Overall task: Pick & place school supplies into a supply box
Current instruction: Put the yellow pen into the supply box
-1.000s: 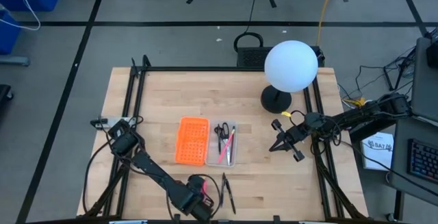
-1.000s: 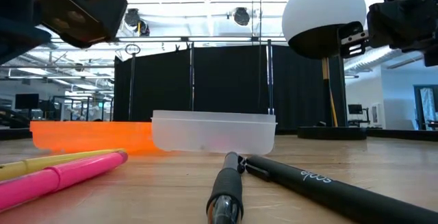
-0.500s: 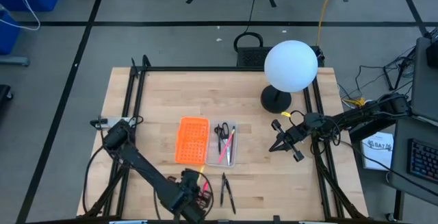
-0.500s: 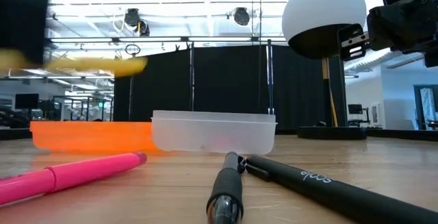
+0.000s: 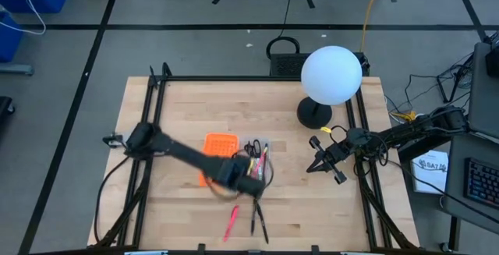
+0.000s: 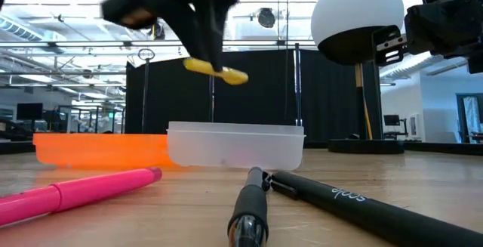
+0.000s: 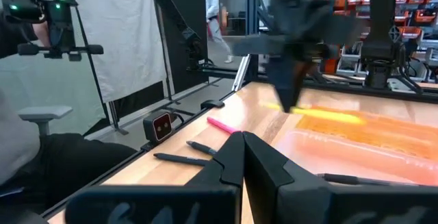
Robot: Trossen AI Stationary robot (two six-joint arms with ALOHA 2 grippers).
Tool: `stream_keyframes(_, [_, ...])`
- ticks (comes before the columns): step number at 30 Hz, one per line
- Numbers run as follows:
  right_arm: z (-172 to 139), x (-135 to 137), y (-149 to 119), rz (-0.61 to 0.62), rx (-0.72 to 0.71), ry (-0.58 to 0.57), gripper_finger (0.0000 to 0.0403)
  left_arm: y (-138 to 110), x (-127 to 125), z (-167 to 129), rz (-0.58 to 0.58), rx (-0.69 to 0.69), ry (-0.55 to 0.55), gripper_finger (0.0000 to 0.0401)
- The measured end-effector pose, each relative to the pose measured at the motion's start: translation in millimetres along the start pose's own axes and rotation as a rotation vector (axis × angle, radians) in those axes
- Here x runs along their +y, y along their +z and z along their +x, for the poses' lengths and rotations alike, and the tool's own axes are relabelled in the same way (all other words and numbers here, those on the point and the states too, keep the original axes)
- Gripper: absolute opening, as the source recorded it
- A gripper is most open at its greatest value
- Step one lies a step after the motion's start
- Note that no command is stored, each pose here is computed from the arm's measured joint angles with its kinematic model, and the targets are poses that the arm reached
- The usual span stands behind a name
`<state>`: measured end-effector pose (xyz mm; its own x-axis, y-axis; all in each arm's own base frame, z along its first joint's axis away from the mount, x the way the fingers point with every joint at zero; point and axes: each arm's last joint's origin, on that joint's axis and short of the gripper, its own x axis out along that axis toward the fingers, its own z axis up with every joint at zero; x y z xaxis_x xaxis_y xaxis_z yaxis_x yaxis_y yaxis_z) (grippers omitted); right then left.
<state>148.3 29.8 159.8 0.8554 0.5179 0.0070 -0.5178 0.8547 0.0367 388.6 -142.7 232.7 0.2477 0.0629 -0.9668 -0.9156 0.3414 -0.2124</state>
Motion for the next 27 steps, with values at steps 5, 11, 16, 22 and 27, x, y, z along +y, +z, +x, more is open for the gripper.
stream_keyframes(5, [-0.1, 0.0, -0.1, 0.0, 0.0, 0.0, 0.0, 43.8, 2.5, 10.9, 0.002, 0.066, 0.023, 0.0022])
stream_keyframes(11, [0.0, -0.1, -0.8, 0.004, 0.007, -0.001, 0.0, 70.1, 7.7, 17.9, -0.032, 0.104, 0.032, 0.0022])
stream_keyframes(16, [0.0, -0.1, -1.3, 0.007, 0.013, -0.001, 0.0, 77.4, 8.3, 27.4, -0.066, 0.146, 0.046, 0.0022])
stream_keyframes(22, [0.0, 0.0, -1.5, 0.008, 0.014, -0.001, 0.0, 75.9, 5.6, 51.3, -0.094, 0.193, 0.075, 0.0022])
stream_keyframes(27, [0.0, 0.0, -1.1, 0.01, 0.01, 0.0, 0.0, 73.7, 4.9, 62.7, -0.098, 0.213, 0.093, 0.0022])
